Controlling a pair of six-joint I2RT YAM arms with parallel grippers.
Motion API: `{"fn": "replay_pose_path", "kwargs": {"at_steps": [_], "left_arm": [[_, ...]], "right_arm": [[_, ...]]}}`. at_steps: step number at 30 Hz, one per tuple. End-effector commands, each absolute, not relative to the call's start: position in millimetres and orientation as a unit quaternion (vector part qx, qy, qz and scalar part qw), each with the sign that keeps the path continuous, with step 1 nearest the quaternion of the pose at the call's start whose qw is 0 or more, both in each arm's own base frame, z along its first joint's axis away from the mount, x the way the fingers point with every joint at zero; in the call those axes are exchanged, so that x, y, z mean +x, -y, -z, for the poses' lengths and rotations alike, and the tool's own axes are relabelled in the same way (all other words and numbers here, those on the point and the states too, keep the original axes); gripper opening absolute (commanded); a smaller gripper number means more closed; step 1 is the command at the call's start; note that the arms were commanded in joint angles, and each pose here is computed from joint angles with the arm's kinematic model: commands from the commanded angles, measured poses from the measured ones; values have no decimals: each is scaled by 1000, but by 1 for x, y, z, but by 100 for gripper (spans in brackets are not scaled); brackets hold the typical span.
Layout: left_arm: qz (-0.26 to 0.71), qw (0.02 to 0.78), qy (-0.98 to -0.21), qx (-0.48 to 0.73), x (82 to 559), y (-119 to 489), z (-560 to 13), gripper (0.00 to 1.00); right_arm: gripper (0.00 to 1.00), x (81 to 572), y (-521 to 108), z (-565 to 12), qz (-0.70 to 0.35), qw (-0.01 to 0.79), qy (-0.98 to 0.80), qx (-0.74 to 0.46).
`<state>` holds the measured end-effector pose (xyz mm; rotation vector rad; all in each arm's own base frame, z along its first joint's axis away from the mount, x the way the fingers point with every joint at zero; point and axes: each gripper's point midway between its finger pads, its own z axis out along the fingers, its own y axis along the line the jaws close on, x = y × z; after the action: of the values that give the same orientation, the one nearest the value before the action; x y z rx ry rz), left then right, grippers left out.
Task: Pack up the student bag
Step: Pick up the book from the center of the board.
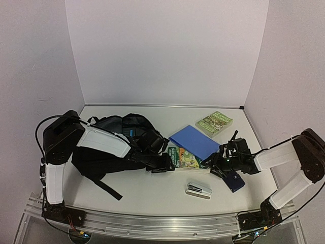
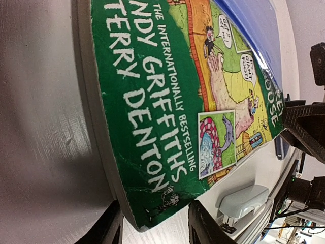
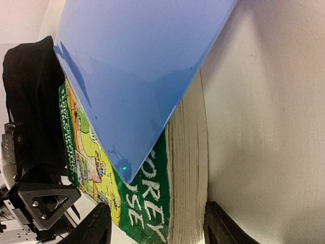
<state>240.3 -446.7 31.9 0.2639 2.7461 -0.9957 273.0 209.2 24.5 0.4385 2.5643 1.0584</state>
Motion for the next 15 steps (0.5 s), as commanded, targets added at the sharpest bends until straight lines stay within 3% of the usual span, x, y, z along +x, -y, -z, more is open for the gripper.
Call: {"fn": "replay_pose_path", "kwargs": {"at_steps": [1,7,15], "left_arm": [[359,111,-921,107,248,463,-38,40],[370,100,-917,111,243,467,-35,30],[363,104,-920,102,241,456,-41,29]], "right_arm": [[61,266,-217,-22,-406,145,-888,163],[50,267,-224,-25,-439,141,-870,176],[13,268,-221,-39,-454,157,-855,195]]}}
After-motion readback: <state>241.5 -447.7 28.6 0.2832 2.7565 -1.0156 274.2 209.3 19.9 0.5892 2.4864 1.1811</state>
